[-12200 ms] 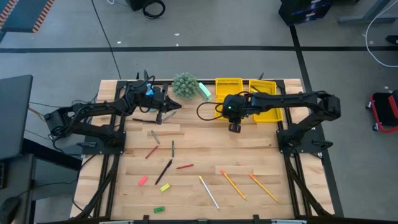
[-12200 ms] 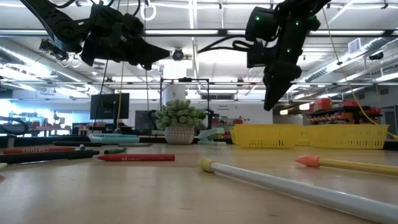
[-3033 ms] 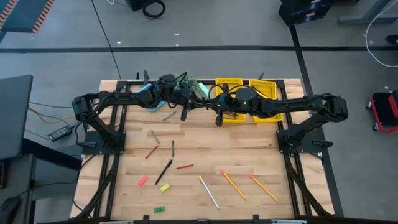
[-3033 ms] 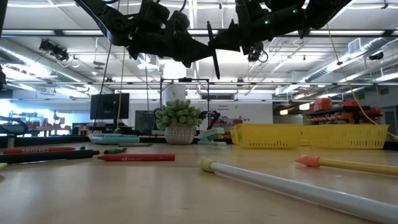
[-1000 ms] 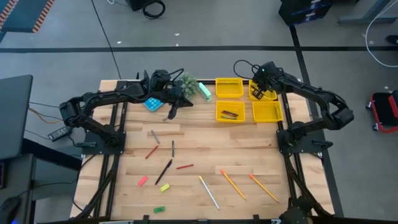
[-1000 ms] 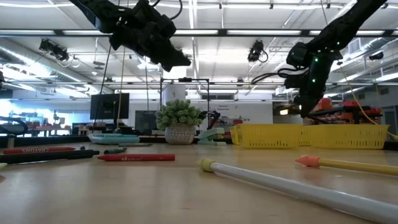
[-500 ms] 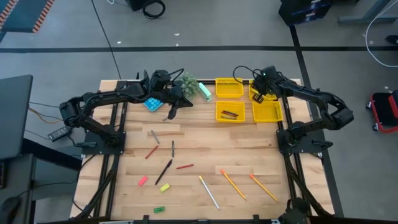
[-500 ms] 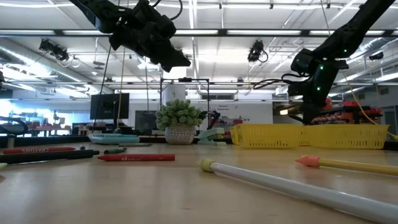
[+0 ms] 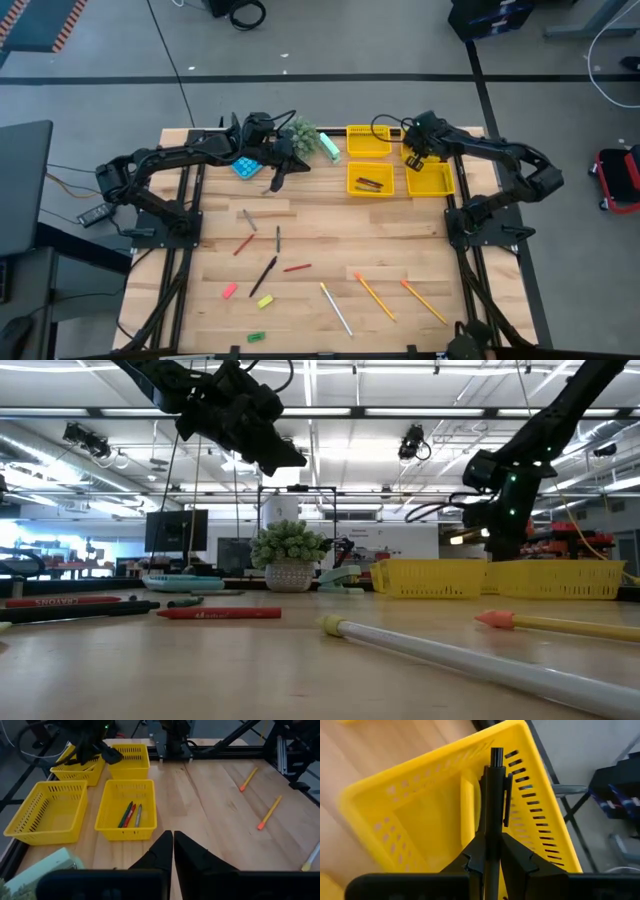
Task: Sort crayons/erasers/pens/pencils in bins
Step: Put the top black pen into the top right yellow bin, then put the top gray crayon into the bottom left yellow bin
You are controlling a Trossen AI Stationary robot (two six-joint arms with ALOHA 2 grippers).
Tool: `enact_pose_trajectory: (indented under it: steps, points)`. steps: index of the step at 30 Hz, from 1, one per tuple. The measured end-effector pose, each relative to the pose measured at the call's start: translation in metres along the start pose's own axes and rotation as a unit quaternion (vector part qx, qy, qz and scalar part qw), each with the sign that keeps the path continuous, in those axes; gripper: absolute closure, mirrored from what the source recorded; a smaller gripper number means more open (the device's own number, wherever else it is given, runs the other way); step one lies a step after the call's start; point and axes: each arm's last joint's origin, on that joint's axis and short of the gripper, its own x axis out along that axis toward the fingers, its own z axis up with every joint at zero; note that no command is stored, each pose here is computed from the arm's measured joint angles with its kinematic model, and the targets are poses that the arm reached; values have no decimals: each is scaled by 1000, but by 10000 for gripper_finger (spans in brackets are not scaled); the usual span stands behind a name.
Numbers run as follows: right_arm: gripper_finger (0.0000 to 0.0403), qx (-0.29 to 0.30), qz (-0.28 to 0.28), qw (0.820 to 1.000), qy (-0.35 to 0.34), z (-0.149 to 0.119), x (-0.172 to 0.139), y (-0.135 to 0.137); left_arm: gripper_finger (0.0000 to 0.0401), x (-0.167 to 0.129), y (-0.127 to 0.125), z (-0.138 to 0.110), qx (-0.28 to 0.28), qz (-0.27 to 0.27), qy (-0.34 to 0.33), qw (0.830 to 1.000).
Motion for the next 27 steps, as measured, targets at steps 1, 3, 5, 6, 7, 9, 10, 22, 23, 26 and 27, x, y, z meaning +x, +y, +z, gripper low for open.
enact_pose_trajectory:
  steps: [1, 3, 5, 6, 7, 9, 10, 22, 23, 26, 27]
  points:
    - [353, -1, -2, 1000, 5, 1, 1, 0, 375, 0, -1, 0, -3, -1, 0, 1000]
    - [353, -1, -5, 1000, 10, 1, 3, 0, 377, 1, -1, 0, -4, -2, 0, 1000]
    - [353, -1, -7, 1000, 12, 2, 4, 0, 380, 1, -2, 0, -3, -4, 1, 1000]
    - [353, -1, -7, 1000, 12, 2, 4, 0, 382, 1, -2, 0, -3, -4, 1, 1000]
    - [353, 0, -7, 1000, 11, 2, 4, 0, 384, 1, -2, 0, -3, -5, 1, 1000]
    - [353, 0, -6, 1000, 11, 2, 4, 0, 386, 1, -3, 0, -4, -5, 3, 1000]
    - [353, 0, -5, 1000, 10, 2, 4, 0, 386, 1, -3, 0, -5, -5, 4, 1000]
    - [304, 4, -1, 1000, 6, 2, 3, 0, 382, 1, -3, -1, -2, -6, 7, 1000]
    - [301, 6, -1, 1000, 5, 2, 3, 0, 384, 1, -3, -1, -2, -6, 7, 1000]
    - [297, 8, -6, 1000, 4, 4, 3, 1, 386, 1, -3, -1, -3, -6, 8, 1000]
    - [296, 7, -9, 1000, 4, 4, 2, 1, 386, 1, -3, -2, -4, -7, 9, 1000]
